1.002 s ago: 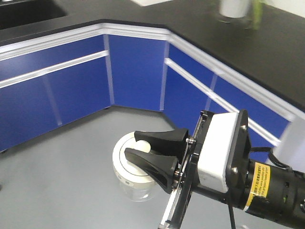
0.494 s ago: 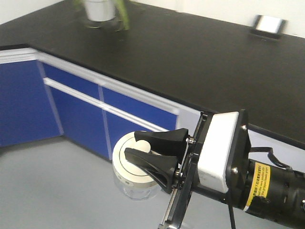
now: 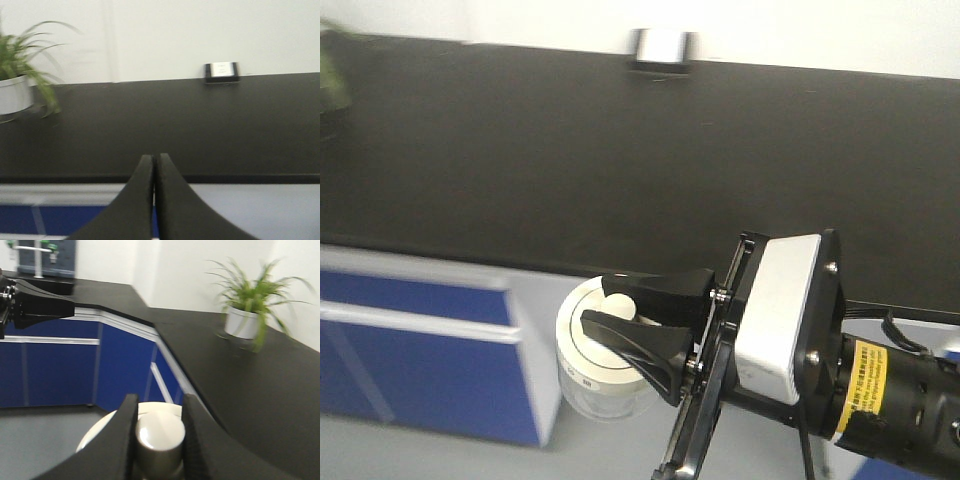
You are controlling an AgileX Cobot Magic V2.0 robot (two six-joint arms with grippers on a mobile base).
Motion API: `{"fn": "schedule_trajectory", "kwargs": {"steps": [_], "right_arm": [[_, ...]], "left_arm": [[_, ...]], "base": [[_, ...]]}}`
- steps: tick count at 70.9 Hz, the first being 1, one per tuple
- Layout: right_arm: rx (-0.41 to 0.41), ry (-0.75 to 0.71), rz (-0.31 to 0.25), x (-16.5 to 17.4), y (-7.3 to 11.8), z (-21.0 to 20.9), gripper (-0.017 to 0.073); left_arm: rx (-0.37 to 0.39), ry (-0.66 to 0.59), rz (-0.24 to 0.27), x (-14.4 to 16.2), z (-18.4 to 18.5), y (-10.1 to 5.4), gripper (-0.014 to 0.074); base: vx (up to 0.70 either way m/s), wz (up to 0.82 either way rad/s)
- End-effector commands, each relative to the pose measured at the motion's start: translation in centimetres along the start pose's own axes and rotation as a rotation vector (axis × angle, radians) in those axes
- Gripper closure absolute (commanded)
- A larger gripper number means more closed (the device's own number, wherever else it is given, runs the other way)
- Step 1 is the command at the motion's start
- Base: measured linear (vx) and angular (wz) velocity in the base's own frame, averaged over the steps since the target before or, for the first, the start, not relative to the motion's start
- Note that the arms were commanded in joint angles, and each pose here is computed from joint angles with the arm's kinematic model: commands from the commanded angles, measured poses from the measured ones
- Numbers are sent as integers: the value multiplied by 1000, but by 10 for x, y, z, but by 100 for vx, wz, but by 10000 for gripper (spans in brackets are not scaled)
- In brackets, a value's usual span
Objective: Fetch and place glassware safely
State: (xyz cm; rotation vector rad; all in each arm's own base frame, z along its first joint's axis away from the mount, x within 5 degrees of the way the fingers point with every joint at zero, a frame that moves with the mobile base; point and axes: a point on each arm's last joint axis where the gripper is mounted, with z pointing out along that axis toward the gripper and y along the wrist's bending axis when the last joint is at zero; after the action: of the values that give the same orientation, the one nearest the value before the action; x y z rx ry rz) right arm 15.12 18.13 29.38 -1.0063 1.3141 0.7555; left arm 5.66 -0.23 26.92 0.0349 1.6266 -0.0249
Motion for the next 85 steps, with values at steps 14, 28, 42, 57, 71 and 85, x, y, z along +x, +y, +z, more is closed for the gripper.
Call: {"fn": "schedule_trajectory", "kwargs": {"steps": [14, 28, 42, 57, 71, 85], "right_arm": [[-15, -130, -2, -22, 0, -3, 563], [-14, -129, -2, -22, 0, -3, 563], [-15, -130, -2, -22, 0, -3, 563], [-15, -130, -2, -22, 0, -3, 563], [-15, -130, -2, -22, 0, -3, 563], [-14, -129, -2, -22, 0, -3, 563]], "left_arm": [[2, -86, -9, -14, -1, 0, 601], [2, -86, -9, -14, -1, 0, 601], [2, -86, -9, -14, -1, 0, 601], [2, -86, -9, -14, -1, 0, 601], [2, -86, -9, -14, -1, 0, 601], [2, -86, -9, -14, -1, 0, 601]], "base": [[18, -67], [19, -44], [20, -20], [21, 3], [21, 15], [21, 12]]}}
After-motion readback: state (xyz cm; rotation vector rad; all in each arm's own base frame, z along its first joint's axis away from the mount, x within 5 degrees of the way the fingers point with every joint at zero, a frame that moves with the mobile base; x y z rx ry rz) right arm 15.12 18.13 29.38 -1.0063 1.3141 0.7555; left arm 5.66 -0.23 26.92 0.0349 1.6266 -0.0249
